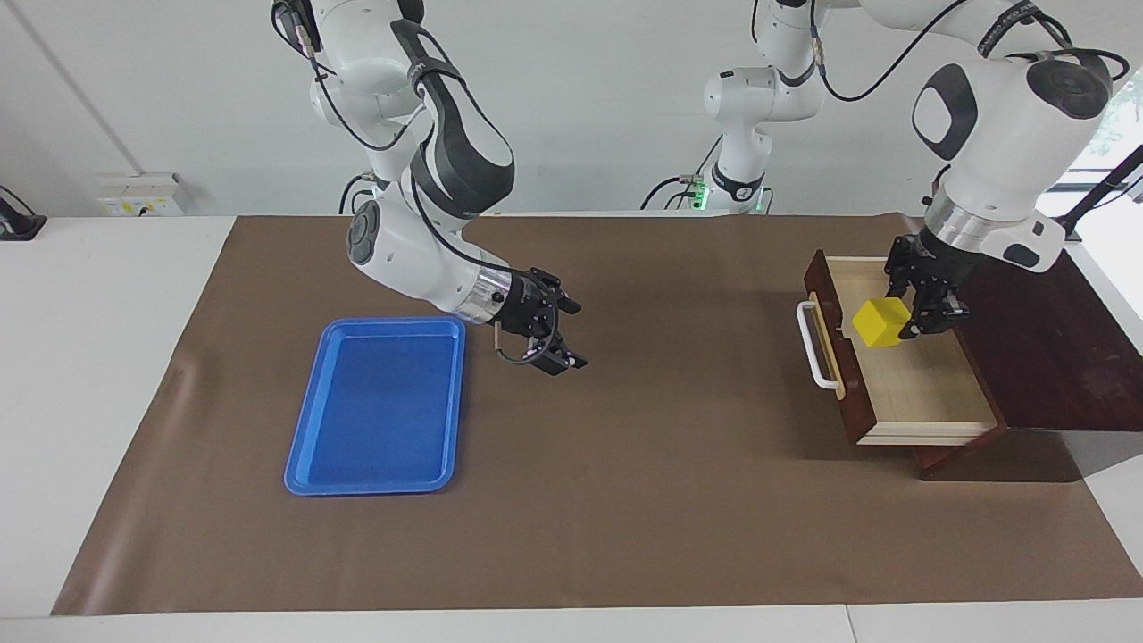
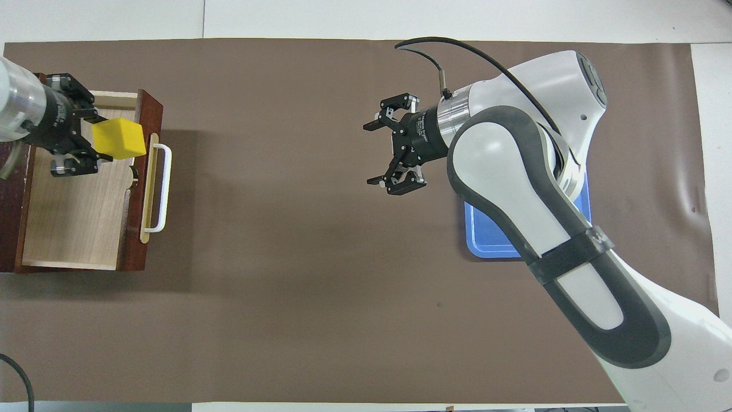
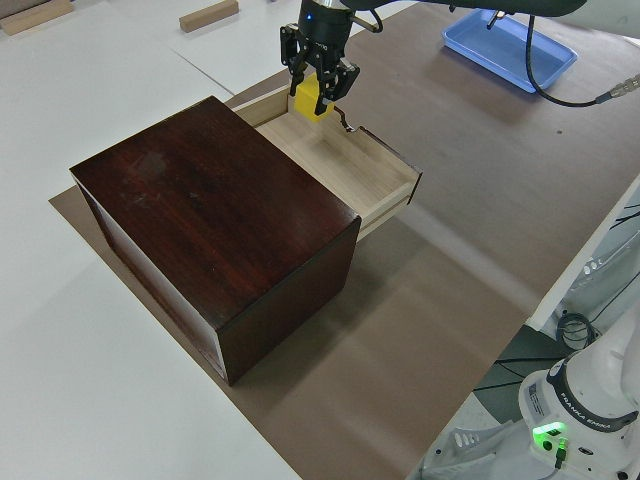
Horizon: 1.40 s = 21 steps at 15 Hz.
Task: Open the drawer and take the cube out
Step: 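Carry the cube toward the right gripper while the right gripper approaches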
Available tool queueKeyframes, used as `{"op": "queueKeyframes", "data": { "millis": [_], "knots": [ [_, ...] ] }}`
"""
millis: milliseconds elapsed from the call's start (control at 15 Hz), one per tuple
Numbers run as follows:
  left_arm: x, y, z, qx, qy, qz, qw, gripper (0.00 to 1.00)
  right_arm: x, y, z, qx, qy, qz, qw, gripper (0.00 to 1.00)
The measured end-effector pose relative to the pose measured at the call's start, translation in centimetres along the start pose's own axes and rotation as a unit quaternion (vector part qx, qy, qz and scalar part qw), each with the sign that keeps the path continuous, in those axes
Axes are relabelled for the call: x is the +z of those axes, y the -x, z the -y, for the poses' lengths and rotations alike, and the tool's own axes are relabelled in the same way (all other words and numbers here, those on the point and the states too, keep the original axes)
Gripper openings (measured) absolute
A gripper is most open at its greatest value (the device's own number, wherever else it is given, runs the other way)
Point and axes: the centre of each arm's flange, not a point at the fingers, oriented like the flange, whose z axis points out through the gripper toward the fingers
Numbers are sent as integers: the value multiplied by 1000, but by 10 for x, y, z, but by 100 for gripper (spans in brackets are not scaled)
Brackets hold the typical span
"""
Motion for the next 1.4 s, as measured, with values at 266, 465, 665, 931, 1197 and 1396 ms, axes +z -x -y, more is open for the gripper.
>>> {"op": "queueKeyframes", "data": {
  "millis": [266, 465, 665, 931, 1197, 1396],
  "knots": [
    [9, 103, 26, -7, -17, -1, 1000, 56, 0, 0, 0, 0, 0, 0, 1000, 100],
    [30, 159, 43, -14, -44, -6, 999, 56, 0, 0, 0, 0, 0, 0, 1000, 100],
    [43, 194, 43, -28, -60, 8, 998, 56, 1, -1, 0, 1, 1, 0, 1000, 100],
    [45, 224, 50, -39, -57, 9, 998, 56, 0, -1, 0, 1, 1, 0, 1000, 100],
    [46, 245, 61, -36, -57, 8, 998, 56, 4, 2, -2, -1, 3, 0, 1000, 100],
    [45, 248, 63, -37, -57, 7, 998, 56, 14, 12, -7, -22, 11, 0, 1000, 100]
  ]
}}
